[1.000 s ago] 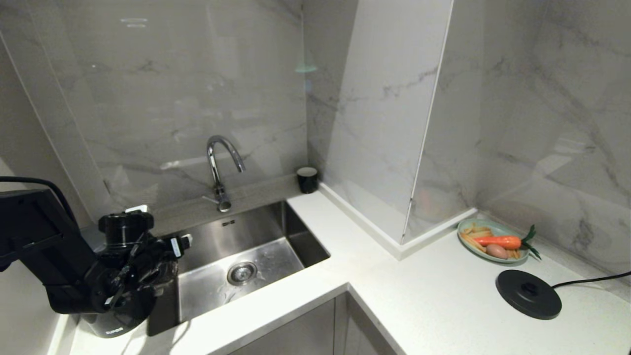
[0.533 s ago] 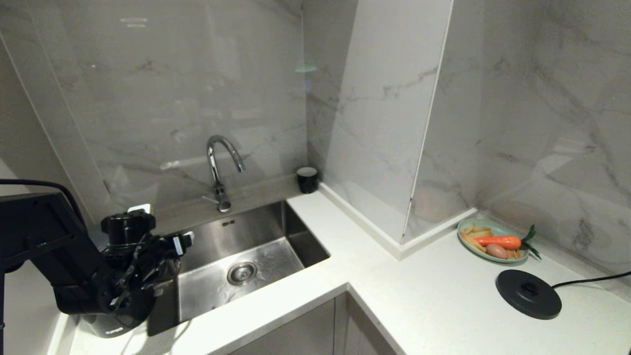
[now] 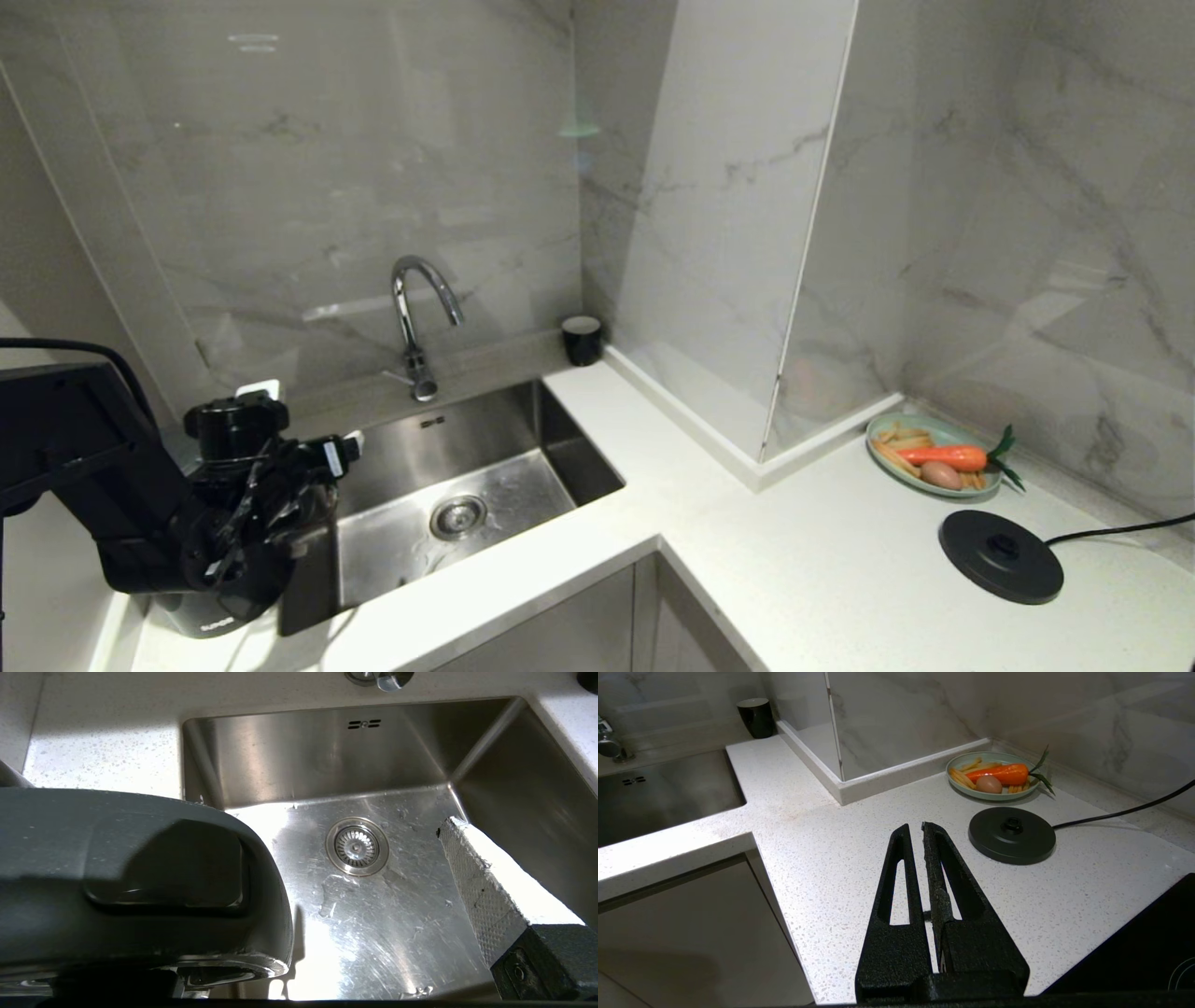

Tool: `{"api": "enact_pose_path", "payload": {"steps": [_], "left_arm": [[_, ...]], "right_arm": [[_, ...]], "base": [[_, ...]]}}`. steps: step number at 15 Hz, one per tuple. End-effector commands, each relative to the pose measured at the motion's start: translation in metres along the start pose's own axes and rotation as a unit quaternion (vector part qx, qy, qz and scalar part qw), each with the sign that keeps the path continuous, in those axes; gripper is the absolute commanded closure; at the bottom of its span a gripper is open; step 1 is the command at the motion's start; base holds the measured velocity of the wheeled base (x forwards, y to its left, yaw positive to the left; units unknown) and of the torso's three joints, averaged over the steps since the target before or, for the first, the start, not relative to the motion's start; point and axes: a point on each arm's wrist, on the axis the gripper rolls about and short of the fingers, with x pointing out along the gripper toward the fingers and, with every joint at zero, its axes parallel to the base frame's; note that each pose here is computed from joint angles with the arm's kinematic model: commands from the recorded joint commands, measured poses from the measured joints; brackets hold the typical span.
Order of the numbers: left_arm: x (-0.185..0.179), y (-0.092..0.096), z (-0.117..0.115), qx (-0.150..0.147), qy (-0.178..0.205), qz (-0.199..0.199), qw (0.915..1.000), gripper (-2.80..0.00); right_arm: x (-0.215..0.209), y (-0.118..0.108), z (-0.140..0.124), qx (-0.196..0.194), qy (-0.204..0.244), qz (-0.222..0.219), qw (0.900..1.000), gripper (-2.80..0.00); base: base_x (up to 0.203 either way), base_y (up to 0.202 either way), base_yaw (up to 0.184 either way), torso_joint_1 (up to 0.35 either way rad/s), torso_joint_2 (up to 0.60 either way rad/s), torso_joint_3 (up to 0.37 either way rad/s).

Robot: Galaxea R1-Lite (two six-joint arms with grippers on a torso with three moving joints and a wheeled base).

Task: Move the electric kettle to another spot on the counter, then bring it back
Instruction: Grab the kettle

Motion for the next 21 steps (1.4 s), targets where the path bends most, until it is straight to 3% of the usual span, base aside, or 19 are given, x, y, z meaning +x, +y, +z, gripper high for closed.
{"api": "enact_pose_path", "payload": {"steps": [1, 6, 7, 16, 21], "left_arm": [[-0.001, 0.002, 0.003, 0.0, -0.006, 0.002, 1.0, -2.8], [0.0, 0.003, 0.003, 0.004, -0.007, 0.004, 1.0, -2.8], [0.0, 0.003, 0.003, 0.004, -0.007, 0.004, 1.0, 0.0], [-0.001, 0.002, 0.004, 0.005, -0.009, 0.003, 0.9999, 0.0], [-0.017, -0.002, 0.025, 0.001, -0.04, -0.007, 0.9992, 0.0]], "right_arm": [[0.0, 0.0, 0.0, 0.0, 0.0, 0.001, 1.0, 0.0], [0.0, 0.0, 0.0, 0.0, 0.0, 0.0, 1.0, 0.0], [0.0, 0.0, 0.0, 0.0, 0.0, 0.0, 1.0, 0.0], [0.0, 0.0, 0.0, 0.0, 0.0, 0.0, 1.0, 0.0], [0.0, 0.0, 0.0, 0.0, 0.0, 0.0, 1.0, 0.0]], "base": [[0.0, 0.0, 0.0, 0.0, 0.0, 0.0], [0.0, 0.0, 0.0, 0.0, 0.0, 0.0], [0.0, 0.0, 0.0, 0.0, 0.0, 0.0], [0.0, 0.0, 0.0, 0.0, 0.0, 0.0], [0.0, 0.0, 0.0, 0.0, 0.0, 0.0]]}}
